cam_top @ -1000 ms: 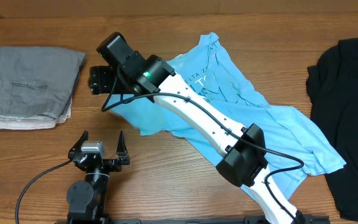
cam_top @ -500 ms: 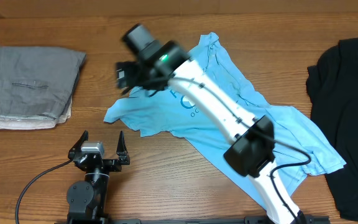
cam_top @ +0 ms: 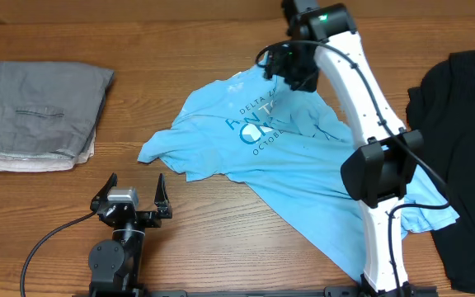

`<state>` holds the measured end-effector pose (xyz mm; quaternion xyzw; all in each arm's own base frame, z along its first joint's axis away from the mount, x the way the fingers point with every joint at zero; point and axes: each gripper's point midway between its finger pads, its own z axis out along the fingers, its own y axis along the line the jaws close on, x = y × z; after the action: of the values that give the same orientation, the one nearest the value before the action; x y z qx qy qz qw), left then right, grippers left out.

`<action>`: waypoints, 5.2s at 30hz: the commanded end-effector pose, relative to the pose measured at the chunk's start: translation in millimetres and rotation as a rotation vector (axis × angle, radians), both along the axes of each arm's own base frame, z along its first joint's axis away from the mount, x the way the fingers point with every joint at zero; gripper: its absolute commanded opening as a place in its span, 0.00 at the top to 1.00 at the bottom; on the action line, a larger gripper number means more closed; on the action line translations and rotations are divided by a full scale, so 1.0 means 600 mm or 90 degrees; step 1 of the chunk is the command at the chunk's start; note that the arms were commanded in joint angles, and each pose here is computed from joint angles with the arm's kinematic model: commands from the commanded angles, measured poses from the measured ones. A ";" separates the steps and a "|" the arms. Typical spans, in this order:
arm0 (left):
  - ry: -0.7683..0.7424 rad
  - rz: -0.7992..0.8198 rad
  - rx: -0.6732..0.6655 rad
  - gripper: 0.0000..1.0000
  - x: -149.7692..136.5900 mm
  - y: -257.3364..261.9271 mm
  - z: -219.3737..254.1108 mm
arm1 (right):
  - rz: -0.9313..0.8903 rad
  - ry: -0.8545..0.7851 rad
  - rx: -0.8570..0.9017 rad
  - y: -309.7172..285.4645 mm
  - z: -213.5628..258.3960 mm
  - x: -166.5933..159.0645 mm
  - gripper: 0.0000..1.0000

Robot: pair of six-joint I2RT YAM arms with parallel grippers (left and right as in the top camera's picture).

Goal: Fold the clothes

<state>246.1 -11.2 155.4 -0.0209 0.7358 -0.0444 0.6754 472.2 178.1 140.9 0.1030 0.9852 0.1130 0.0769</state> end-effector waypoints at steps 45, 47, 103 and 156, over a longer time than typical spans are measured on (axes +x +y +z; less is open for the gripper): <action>-0.006 -0.005 0.013 0.00 0.000 -0.002 0.002 | -0.029 0.074 -0.057 -0.041 -0.169 -0.036 0.79; -0.006 -0.005 0.013 0.00 0.000 -0.002 0.002 | -0.029 0.077 -0.058 -0.042 -0.169 -0.038 0.79; -0.006 -0.005 0.013 0.00 0.000 -0.002 0.002 | -0.010 0.089 -0.038 -0.015 -0.183 -0.052 0.82; -0.006 -0.005 0.013 0.00 0.000 -0.002 0.002 | -0.012 0.090 -0.051 -0.021 -0.193 -0.055 0.72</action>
<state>246.1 -11.2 155.4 -0.0209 0.7358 -0.0444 0.6754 436.6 165.4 11.3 0.1170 0.9910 0.0646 -0.0048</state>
